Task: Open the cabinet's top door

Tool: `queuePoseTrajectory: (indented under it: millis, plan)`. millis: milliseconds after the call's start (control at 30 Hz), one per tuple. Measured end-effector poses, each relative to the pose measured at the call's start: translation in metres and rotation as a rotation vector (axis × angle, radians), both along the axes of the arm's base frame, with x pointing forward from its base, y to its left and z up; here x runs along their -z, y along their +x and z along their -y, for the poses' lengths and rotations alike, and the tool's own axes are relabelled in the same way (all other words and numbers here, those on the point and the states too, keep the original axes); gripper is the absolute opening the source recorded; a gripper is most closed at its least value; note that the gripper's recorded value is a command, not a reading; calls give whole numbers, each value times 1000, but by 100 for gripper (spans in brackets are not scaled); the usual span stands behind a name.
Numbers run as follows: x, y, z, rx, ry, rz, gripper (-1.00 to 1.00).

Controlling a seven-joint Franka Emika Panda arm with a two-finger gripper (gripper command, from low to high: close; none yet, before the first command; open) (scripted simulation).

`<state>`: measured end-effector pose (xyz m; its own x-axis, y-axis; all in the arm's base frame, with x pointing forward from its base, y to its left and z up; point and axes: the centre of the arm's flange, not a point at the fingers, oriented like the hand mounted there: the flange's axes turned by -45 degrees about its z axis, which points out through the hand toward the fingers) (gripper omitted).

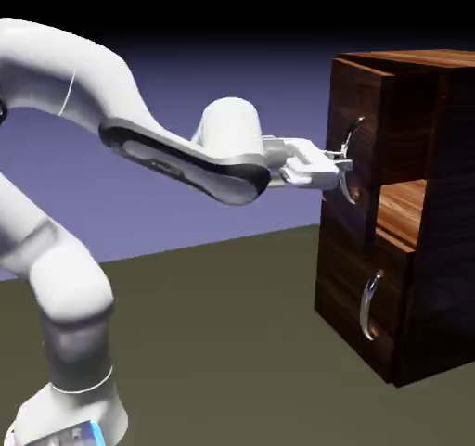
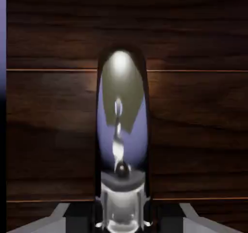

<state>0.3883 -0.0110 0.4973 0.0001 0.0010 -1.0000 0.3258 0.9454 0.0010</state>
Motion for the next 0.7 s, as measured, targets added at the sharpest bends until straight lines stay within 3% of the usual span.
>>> queuePoseTrajectory:
  millis: [700]
  plan:
    - [0,-56,-107,437,-1,-1,-100]
